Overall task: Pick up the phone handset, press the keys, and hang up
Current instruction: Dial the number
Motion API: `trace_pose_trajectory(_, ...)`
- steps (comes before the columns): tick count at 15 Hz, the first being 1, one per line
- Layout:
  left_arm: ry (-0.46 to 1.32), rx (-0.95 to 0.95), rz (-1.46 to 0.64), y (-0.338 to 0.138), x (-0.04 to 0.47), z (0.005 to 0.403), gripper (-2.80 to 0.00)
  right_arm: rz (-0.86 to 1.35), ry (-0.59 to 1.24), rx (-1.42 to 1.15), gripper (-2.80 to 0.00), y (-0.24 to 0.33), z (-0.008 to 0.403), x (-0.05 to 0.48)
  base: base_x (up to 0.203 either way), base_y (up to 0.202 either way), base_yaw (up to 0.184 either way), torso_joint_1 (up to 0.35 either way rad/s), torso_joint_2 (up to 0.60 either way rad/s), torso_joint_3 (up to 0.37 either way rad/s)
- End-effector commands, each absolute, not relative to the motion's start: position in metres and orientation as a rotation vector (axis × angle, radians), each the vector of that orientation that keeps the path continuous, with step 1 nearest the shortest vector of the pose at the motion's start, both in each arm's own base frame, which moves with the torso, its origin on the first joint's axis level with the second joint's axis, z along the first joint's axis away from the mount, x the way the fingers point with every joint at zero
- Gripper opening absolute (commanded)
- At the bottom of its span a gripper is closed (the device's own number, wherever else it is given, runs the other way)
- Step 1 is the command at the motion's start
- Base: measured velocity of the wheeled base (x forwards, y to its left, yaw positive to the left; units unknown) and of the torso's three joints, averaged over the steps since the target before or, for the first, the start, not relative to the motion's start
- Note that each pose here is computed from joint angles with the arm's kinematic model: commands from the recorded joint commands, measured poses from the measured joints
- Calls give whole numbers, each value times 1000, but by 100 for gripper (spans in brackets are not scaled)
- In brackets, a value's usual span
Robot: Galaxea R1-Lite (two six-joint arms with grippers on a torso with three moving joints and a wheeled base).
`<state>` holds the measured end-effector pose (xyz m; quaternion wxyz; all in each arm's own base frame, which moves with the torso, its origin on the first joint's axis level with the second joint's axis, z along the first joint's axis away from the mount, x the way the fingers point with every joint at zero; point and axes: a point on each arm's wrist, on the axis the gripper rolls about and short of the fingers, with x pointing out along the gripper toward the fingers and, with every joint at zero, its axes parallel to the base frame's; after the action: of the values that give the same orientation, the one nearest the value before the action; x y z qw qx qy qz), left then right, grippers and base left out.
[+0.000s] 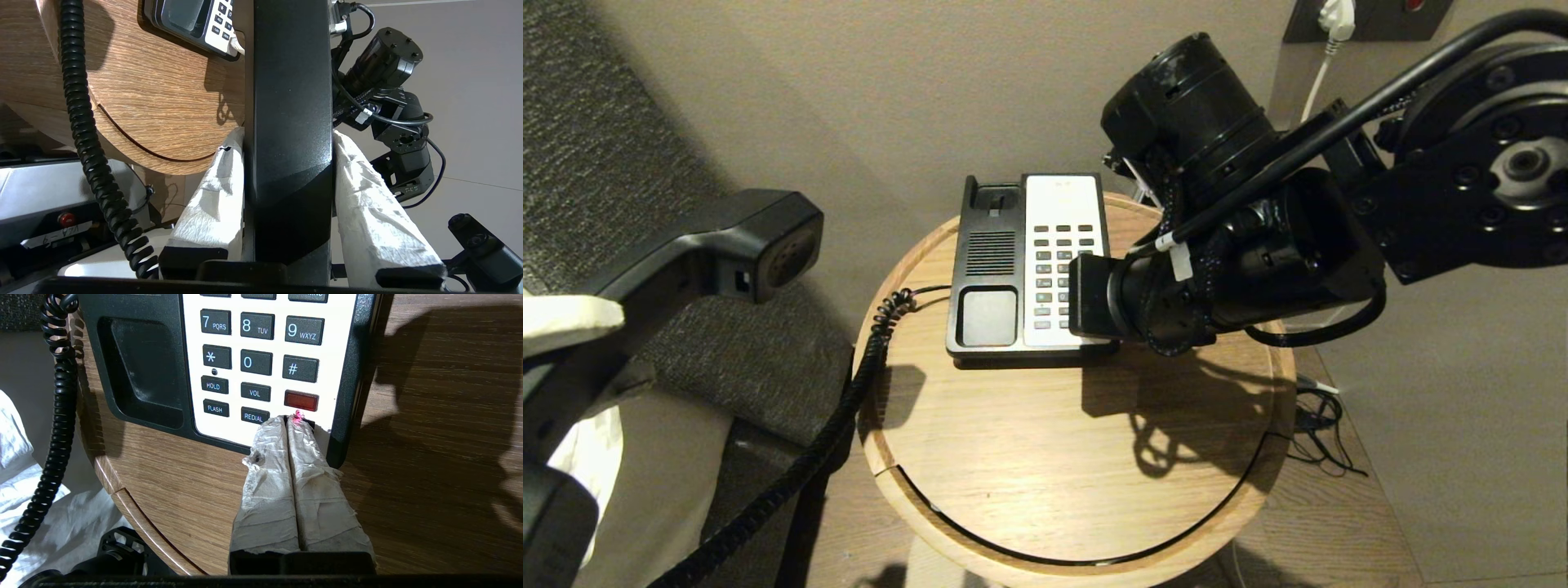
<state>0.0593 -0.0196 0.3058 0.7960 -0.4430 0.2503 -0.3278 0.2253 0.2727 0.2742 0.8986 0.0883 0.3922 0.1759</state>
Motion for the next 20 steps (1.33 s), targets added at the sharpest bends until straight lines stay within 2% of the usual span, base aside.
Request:
trace_pose_trajectory(1, 542, -957, -707, -20, 59, 306, -280, 353, 827, 171, -280, 272, 270, 225, 0, 0, 0, 0, 0, 0)
trace_pose_trajectory(6, 538, -956, -711, -20, 57, 306, -280, 349, 837, 153, -280, 270, 266, 222, 0, 0, 0, 0, 0, 0)
trace_pose_trajectory(12, 536, -955, -712, -19, 55, 306, -280, 389, 754, 235, -280, 259, 301, 213, 0, 0, 0, 0, 0, 0)
trace_pose_trajectory(20, 528, -950, -717, -20, 58, 309, -280, 383, 744, 253, -280, 238, 315, 198, 0, 0, 0, 0, 0, 0)
